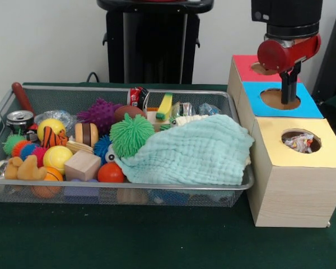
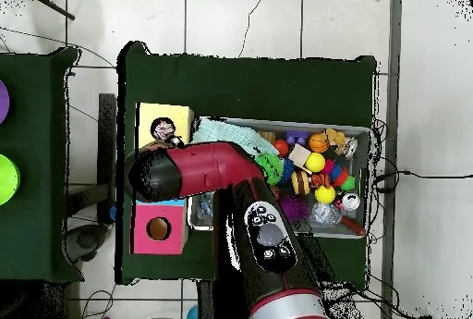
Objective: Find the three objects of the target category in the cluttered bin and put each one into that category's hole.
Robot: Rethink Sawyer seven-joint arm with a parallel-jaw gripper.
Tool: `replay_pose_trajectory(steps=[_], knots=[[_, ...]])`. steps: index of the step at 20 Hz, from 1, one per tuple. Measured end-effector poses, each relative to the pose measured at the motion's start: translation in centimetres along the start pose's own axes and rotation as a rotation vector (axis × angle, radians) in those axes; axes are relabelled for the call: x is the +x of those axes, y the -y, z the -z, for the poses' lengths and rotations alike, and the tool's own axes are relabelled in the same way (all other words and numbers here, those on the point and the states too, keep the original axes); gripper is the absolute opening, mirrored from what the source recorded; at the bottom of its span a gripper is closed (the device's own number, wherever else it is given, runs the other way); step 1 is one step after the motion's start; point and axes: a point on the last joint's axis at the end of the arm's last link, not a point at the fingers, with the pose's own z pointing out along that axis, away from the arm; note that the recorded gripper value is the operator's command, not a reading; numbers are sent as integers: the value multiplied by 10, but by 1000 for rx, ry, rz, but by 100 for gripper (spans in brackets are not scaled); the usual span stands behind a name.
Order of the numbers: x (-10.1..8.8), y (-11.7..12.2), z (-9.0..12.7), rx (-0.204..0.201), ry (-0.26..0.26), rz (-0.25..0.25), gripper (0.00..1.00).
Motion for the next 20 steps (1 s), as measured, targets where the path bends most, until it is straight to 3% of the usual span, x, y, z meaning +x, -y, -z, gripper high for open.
replay_pose_trajectory(steps=[5,16,20], knots=[[0,7,-1,2,21,-12,0],[-15,30,-12,74,193,-44,0],[-16,25,-22,62,205,-44,0]])
